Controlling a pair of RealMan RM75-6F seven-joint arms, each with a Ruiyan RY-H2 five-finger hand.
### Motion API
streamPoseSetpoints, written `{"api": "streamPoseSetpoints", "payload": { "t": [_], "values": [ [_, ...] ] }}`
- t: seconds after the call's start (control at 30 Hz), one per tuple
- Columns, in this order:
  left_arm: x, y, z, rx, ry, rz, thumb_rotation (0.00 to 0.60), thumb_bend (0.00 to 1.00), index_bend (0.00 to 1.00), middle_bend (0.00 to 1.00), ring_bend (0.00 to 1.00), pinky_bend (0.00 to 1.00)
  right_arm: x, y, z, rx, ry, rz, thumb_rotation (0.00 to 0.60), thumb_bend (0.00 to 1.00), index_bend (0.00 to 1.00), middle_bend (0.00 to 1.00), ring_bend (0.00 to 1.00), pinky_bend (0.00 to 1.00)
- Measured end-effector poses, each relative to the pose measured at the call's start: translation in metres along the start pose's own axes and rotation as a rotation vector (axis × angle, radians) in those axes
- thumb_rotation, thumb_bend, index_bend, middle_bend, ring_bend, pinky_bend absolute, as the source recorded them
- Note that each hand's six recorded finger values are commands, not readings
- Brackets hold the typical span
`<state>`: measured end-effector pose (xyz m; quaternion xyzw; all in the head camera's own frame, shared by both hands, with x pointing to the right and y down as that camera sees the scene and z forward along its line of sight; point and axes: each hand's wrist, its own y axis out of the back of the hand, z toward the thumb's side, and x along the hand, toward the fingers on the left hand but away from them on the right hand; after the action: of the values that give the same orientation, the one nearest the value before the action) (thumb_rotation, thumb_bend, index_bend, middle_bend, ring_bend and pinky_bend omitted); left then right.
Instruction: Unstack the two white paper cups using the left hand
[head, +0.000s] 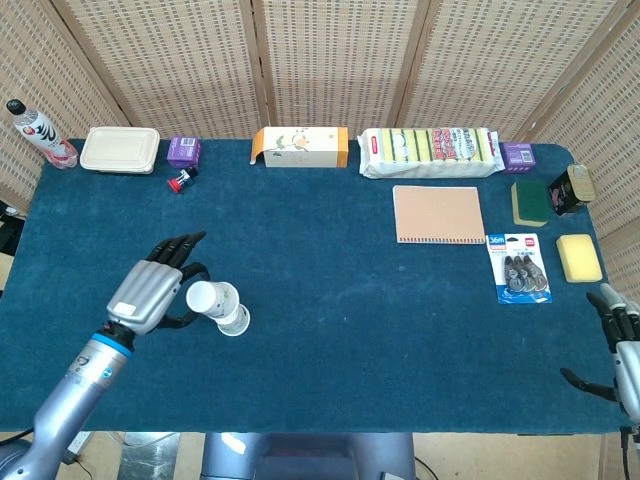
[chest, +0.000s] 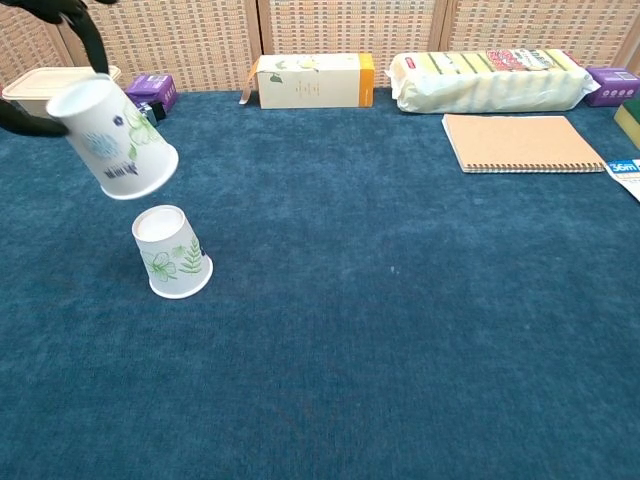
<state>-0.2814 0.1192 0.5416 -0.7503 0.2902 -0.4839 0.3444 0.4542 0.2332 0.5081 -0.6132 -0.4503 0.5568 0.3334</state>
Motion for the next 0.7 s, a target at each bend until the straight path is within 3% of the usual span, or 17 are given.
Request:
{"api": "streamPoseSetpoints", "payload": {
  "t": [0.13,0.3,0.47,0.7],
  "values": [
    [-0.005,0.005,-0.017,-0.021,0.035,0.005,0.600,0.22,0.42,0.00,0.00,0.06,0.001,-0.004,0.004,-0.004,0.012,0.017,0.600,0.08,0.06,0.00,0.00,0.00],
    [-0.004,-0.007,-0.049,-0.022,0.092,-0.022,0.600,0.23,0.42,0.00,0.00,0.06,0.001,-0.008,0.006,-0.008,0.020,0.034,0.600,0.08,0.06,0.00,0.00,0.00],
    [0.005,-0.034,-0.073,-0.023,0.134,-0.078,0.600,0.23,0.42,0.00,0.00,0.06,0.000,-0.008,0.005,-0.008,0.017,0.037,0.600,0.08,0.06,0.00,0.00,0.00],
    [0.018,-0.075,-0.077,-0.042,0.144,-0.148,0.600,0.23,0.42,0.00,0.00,0.06,-0.001,-0.006,0.003,-0.014,0.012,0.035,0.600,0.08,0.06,0.00,0.00,0.00]
  ]
}}
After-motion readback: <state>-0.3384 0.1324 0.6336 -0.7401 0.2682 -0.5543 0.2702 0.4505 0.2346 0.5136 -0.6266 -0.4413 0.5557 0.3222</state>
